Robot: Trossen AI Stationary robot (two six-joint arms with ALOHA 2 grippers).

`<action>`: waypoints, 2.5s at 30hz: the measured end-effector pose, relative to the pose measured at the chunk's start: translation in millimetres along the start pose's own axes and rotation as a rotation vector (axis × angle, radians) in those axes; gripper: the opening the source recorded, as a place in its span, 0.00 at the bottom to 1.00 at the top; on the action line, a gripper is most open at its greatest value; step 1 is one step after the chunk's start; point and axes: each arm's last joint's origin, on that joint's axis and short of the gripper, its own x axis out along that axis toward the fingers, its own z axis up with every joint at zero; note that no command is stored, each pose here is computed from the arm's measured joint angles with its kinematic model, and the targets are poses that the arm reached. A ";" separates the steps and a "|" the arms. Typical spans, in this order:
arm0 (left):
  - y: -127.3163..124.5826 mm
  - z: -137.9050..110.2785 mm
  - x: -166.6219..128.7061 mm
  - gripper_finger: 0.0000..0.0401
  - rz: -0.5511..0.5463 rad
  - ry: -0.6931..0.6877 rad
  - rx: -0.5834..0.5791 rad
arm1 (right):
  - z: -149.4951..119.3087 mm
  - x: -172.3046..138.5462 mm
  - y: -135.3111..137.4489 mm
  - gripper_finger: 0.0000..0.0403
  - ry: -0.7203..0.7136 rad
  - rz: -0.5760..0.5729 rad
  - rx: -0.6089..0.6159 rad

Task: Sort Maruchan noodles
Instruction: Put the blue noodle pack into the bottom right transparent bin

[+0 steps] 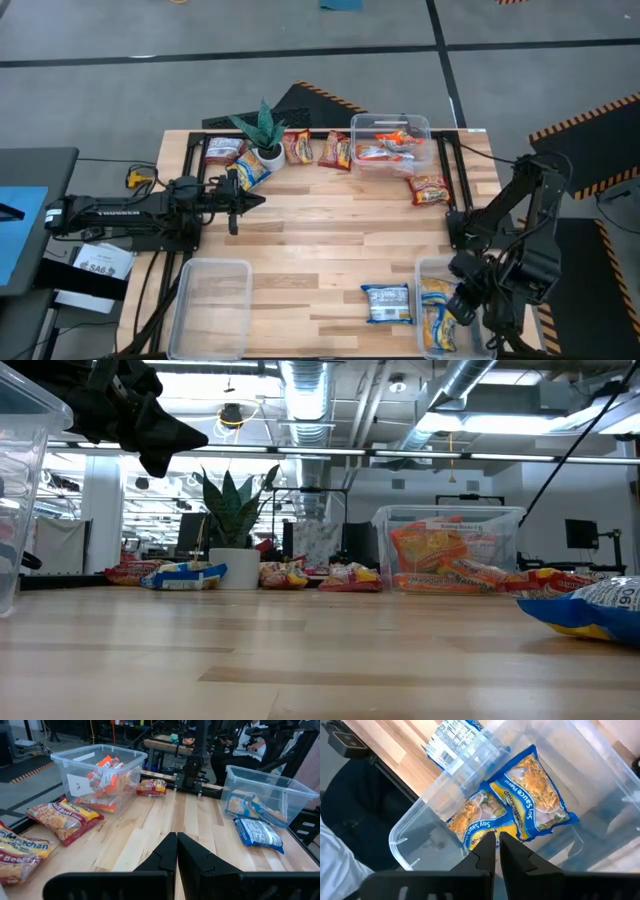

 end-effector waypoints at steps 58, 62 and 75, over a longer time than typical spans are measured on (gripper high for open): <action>23.2 -32.2 28.7 0.26 0.621 0.313 0.148 | 246.2 150.7 -67.9 0.12 -1.308 0.126 -0.430; 32.5 -39.7 34.0 0.39 0.750 0.418 0.139 | 246.2 150.6 -67.9 0.12 -1.308 0.126 -0.430; 64.1 -61.0 42.3 0.52 0.921 0.534 0.078 | 246.3 150.5 -67.7 0.12 -1.309 0.127 -0.429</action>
